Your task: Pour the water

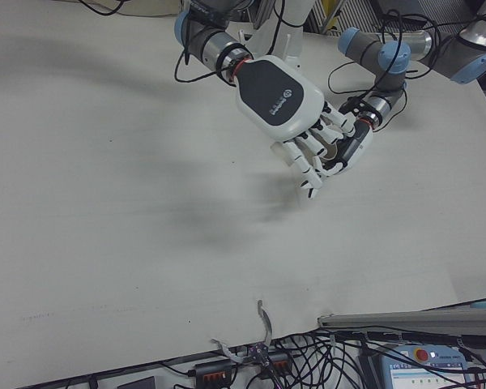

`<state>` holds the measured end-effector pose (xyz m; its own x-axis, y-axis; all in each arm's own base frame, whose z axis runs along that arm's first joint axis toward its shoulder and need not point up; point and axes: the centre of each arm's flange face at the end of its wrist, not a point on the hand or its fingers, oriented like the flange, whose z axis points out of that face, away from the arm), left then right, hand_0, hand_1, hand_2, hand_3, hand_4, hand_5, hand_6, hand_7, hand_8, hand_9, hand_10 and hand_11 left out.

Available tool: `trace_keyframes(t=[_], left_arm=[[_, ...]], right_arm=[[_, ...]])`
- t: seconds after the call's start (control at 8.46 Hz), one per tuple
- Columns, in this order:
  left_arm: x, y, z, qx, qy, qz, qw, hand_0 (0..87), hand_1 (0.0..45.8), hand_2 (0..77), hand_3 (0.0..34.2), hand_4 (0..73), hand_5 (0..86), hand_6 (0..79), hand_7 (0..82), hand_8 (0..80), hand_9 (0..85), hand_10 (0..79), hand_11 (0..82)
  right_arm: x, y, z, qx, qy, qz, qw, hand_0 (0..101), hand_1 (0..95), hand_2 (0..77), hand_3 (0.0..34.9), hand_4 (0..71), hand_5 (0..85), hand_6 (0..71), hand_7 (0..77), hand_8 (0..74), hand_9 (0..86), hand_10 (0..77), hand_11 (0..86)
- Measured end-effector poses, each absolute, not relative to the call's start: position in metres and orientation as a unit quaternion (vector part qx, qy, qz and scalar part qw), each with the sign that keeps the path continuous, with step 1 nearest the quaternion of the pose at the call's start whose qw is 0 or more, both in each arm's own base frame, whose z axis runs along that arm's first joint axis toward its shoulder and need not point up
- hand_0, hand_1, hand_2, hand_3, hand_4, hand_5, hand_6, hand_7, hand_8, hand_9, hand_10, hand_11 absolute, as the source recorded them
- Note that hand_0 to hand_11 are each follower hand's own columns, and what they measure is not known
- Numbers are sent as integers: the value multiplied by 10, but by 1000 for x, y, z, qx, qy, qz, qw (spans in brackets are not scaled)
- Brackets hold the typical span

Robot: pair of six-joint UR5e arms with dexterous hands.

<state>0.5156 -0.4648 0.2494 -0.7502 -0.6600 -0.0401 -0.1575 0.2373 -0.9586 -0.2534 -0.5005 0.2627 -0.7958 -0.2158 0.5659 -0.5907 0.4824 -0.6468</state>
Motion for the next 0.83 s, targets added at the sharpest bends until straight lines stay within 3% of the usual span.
trace_keyframes(t=[0.35,0.47,0.71,0.83], left_arm=[[490,-461,333,-268,747,-565,225,804,311,267,0,224,600,136,131,44,11,65,136],[472,-463,368,-265,743,-574,220,804,311,267,0,224,600,136,131,44,11,65,136],[420,-475,444,-246,741,-591,205,805,305,267,0,224,600,142,125,38,11,65,153],[391,-481,475,-233,742,-597,194,807,305,267,0,224,600,136,131,38,11,65,147]], right_arm=[[-145,-515,363,141,-820,540,127,803,316,774,118,355,245,540,638,415,562,76,142],[-109,-515,386,128,-818,550,111,802,316,774,121,180,229,524,649,425,562,93,169],[-56,-509,446,110,-812,562,110,801,316,774,119,147,229,507,654,420,562,93,180],[-43,-511,497,95,-808,571,111,799,316,774,121,169,229,507,654,436,584,109,196]])
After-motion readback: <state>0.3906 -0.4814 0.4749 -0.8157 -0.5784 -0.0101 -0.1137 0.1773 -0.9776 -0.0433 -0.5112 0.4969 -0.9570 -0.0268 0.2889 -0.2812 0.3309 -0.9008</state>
